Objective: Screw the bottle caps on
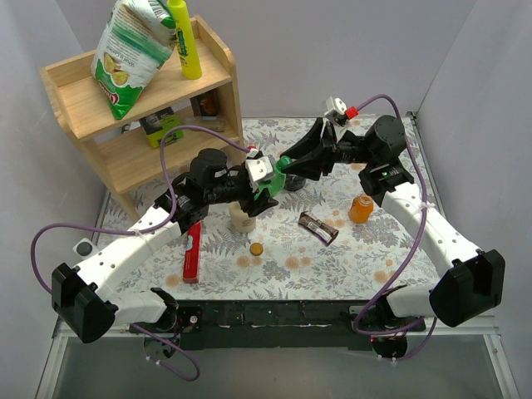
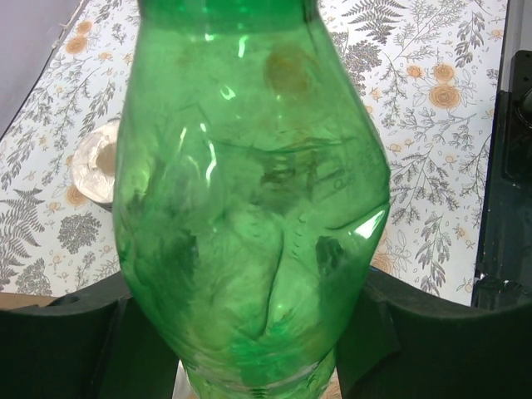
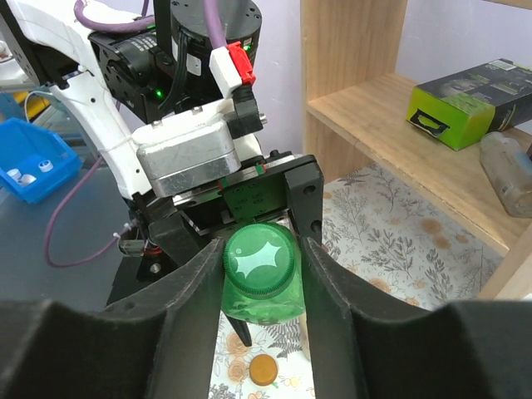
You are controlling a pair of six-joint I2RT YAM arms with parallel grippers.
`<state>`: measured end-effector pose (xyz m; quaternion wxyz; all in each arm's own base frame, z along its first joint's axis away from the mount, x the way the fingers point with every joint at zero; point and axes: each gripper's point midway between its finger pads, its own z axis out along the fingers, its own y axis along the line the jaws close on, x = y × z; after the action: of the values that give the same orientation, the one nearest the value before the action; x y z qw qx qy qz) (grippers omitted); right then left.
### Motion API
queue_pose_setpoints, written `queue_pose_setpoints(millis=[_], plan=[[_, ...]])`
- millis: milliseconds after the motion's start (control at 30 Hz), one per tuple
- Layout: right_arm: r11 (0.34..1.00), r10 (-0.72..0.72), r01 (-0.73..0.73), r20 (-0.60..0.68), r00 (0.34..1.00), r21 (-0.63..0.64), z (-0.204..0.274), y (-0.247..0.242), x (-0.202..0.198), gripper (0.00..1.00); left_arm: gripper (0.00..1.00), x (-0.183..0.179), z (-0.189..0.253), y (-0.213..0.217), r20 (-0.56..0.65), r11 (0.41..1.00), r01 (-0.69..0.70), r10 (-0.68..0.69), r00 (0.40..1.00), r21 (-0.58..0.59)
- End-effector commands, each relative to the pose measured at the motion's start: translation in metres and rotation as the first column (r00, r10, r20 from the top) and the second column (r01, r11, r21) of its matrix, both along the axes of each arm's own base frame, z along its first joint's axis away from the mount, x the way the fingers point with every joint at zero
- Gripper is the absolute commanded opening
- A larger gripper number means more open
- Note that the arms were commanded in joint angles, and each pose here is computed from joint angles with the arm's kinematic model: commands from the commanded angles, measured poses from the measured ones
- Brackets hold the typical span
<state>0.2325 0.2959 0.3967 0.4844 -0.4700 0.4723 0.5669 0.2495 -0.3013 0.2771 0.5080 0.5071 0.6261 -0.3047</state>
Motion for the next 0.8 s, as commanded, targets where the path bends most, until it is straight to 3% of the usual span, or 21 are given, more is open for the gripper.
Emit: queue_pose_setpoints(millis=[0, 167, 267, 367, 400, 433, 500, 533, 567, 600, 633, 700, 767], plan=[[0.999, -0.010, 0.008, 0.052, 0.999, 0.035, 0.014, 0.001, 0.000, 0.48, 0.00, 0.001, 0.005, -0.002, 0.015, 1.000, 0.004, -0.004, 1.000, -0.023], [0.998, -0.057, 0.056, 0.024, 0.998, 0.022, 0.011, 0.004, 0.008, 0.34, 0.00, 0.008, 0.005, -0.002, 0.028, 0.999, -0.025, 0.026, 0.999, -0.027], [0.980, -0.199, 0.199, -0.069, 0.978, -0.012, 0.001, 0.006, 0.027, 0.28, 0.00, 0.024, 0.014, 0.001, 0.067, 0.991, -0.115, 0.119, 0.991, -0.061], [0.910, -0.414, 0.407, -0.150, 0.898, -0.075, -0.008, 0.007, 0.055, 0.02, 0.00, 0.042, 0.025, 0.005, 0.125, 0.970, -0.227, 0.237, 0.964, -0.087], [0.842, -0.540, 0.524, -0.187, 0.821, -0.128, -0.014, -0.001, 0.073, 0.01, 0.00, 0.046, 0.028, 0.004, 0.135, 0.963, -0.250, 0.262, 0.956, -0.099], [0.821, -0.571, 0.551, -0.192, 0.798, -0.151, -0.017, 0.003, 0.073, 0.01, 0.00, 0.052, 0.028, 0.005, 0.137, 0.953, -0.286, 0.298, 0.945, -0.099], [0.787, -0.616, 0.591, -0.180, 0.767, -0.177, -0.021, 0.005, 0.078, 0.01, 0.00, 0.057, 0.029, 0.005, 0.112, 0.941, -0.320, 0.332, 0.937, -0.114], [0.804, -0.594, 0.572, -0.164, 0.788, -0.166, -0.016, 0.012, 0.072, 0.02, 0.00, 0.063, 0.028, 0.008, 0.103, 0.926, -0.359, 0.371, 0.923, -0.115], [0.819, -0.572, 0.551, -0.151, 0.806, -0.162, -0.014, 0.016, 0.069, 0.11, 0.00, 0.065, 0.023, 0.008, 0.078, 0.919, -0.378, 0.388, 0.919, -0.110], [0.847, -0.527, 0.509, -0.119, 0.841, -0.155, -0.012, 0.020, 0.062, 0.37, 0.00, 0.066, 0.020, 0.010, 0.069, 0.916, -0.389, 0.396, 0.915, -0.100], [0.855, -0.510, 0.491, -0.100, 0.854, -0.164, -0.006, 0.020, 0.058, 0.49, 0.00, 0.067, 0.017, 0.012, 0.062, 0.916, -0.390, 0.396, 0.916, -0.092], [0.884, -0.451, 0.437, -0.054, 0.891, -0.168, 0.000, 0.017, 0.045, 0.67, 0.00, 0.059, 0.014, 0.013, 0.054, 0.932, -0.356, 0.360, 0.931, -0.072], [0.907, -0.395, 0.388, -0.012, 0.918, -0.161, 0.005, 0.003, 0.034, 0.73, 0.00, 0.044, 0.012, 0.010, 0.038, 0.958, -0.280, 0.282, 0.959, -0.062]])
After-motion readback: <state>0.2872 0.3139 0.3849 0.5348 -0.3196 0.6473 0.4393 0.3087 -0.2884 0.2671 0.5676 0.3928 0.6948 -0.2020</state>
